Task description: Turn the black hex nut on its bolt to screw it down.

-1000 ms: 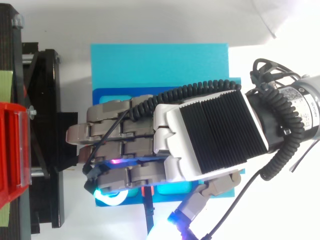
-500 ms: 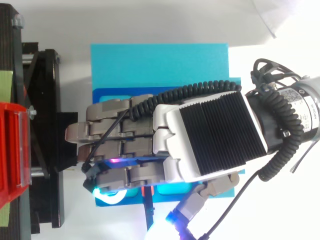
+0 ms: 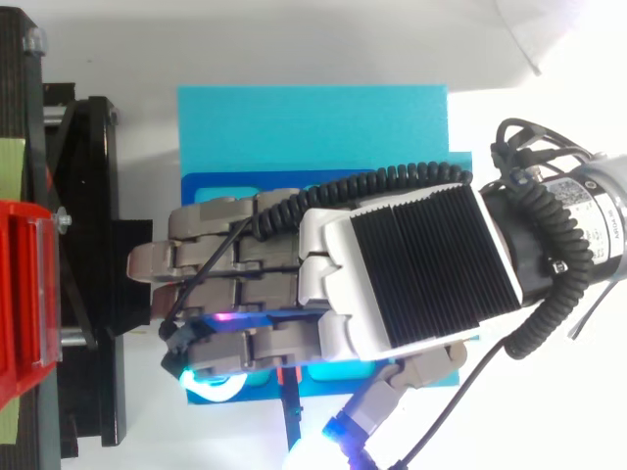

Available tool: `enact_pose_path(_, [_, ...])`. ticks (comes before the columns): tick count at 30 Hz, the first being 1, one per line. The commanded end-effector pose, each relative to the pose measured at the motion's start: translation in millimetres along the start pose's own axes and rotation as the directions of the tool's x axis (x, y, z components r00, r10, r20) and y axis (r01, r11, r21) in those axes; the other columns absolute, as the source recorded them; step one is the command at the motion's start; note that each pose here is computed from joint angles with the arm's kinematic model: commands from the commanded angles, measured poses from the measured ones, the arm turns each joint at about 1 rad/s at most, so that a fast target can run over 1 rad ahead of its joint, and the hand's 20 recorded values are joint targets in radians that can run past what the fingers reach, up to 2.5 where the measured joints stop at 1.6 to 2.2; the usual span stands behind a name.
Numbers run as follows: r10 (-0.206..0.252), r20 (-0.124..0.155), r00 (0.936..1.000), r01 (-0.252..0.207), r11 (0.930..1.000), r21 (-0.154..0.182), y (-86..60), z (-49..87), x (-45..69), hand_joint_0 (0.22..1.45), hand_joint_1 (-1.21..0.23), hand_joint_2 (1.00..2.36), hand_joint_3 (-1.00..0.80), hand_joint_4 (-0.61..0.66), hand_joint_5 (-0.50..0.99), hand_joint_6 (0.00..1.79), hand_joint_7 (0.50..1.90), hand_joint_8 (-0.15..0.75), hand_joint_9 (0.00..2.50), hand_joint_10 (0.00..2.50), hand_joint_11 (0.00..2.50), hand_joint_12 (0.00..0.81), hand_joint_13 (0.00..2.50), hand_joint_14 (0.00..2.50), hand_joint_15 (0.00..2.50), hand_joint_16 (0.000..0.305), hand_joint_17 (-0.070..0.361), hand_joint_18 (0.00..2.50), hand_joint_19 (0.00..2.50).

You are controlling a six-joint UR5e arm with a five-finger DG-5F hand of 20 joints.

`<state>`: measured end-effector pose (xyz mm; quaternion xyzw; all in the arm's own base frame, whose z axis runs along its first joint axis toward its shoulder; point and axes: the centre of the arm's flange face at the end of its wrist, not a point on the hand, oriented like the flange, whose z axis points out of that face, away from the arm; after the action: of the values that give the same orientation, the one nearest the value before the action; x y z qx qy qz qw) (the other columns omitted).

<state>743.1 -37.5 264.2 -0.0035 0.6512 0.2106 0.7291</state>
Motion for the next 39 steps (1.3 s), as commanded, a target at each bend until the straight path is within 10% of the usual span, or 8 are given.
enact_pose_path(1, [0.001,-0.002,1.0000,-0.001,1.0000,0.009,-0.9,-0.5,1.0,0.47,-0.18,1.00,-0.50,0.29,-0.18,0.50,1.14,0.273,0.51,0.01,0.33,0.324,0.34,0.00,0.04,0.052,0.117,0.33,0.23])
enact_pose_path(9, [-0.003,0.017,0.9999,0.001,0.9972,0.074,-7.0,-1.0,-1.8,0.47,-0.18,1.00,-0.50,0.29,-0.18,0.50,1.14,0.274,0.51,0.01,0.33,0.325,0.35,0.00,0.04,0.052,0.117,0.33,0.23])
enact_pose_path(15, [-0.012,-0.022,0.9997,0.014,0.9966,0.081,-4.7,-3.6,4.0,0.47,-0.18,1.00,-0.50,0.29,-0.18,0.50,1.14,0.276,0.51,0.01,0.34,0.325,0.35,0.00,0.04,0.052,0.116,0.33,0.23])
enact_pose_path(39, [-0.029,-0.012,0.9995,0.030,0.9971,0.069,0.0,-0.8,3.1,0.47,-0.18,1.00,-0.50,0.27,-0.17,0.50,1.24,0.275,0.51,0.01,0.33,0.325,0.35,0.00,0.04,0.052,0.116,0.33,0.23])
